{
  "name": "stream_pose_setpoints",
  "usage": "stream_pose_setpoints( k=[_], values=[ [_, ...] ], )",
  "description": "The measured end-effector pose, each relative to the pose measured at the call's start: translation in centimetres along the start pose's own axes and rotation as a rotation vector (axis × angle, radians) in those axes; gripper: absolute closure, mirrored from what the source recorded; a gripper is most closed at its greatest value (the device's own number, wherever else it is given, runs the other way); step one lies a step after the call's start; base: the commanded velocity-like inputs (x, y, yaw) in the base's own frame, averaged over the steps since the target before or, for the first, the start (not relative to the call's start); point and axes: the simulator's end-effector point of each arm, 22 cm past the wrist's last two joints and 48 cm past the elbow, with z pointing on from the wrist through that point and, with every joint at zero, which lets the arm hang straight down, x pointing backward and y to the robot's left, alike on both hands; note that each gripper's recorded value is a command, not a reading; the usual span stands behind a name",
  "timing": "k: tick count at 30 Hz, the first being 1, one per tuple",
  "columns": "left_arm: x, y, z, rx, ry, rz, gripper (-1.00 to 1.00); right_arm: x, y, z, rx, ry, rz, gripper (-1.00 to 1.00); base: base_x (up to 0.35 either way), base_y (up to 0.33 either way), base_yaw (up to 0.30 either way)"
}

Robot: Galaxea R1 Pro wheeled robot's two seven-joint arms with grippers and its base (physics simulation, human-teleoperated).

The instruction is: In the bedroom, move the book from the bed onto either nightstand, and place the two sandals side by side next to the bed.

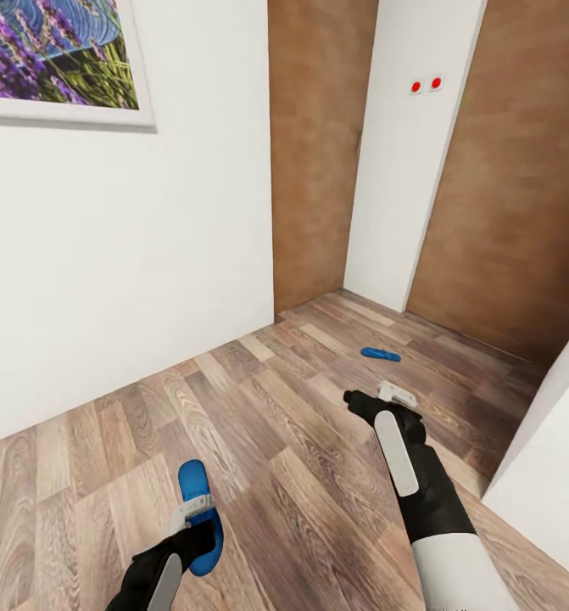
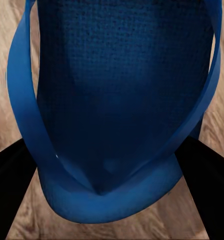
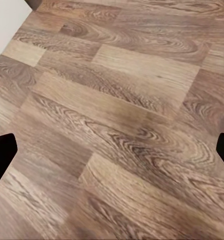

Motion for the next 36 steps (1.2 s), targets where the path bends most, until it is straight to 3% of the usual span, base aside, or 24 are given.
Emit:
stream_pose_setpoints(
  k=[10,36],
  values=[
    [0.0,0.0,0.0,-0.001,0.0,0.001,1.0,-0.8,-3.6,0.6,0.062,-0.02,0.095,-1.0,0.321,0.0,0.0],
    [0.2,0.0,0.1,0.0,0.004,-0.001,1.0,0.0,-4.2,1.0,0.071,-0.006,0.113,-1.0,0.321,0.002,0.0]
  ],
)
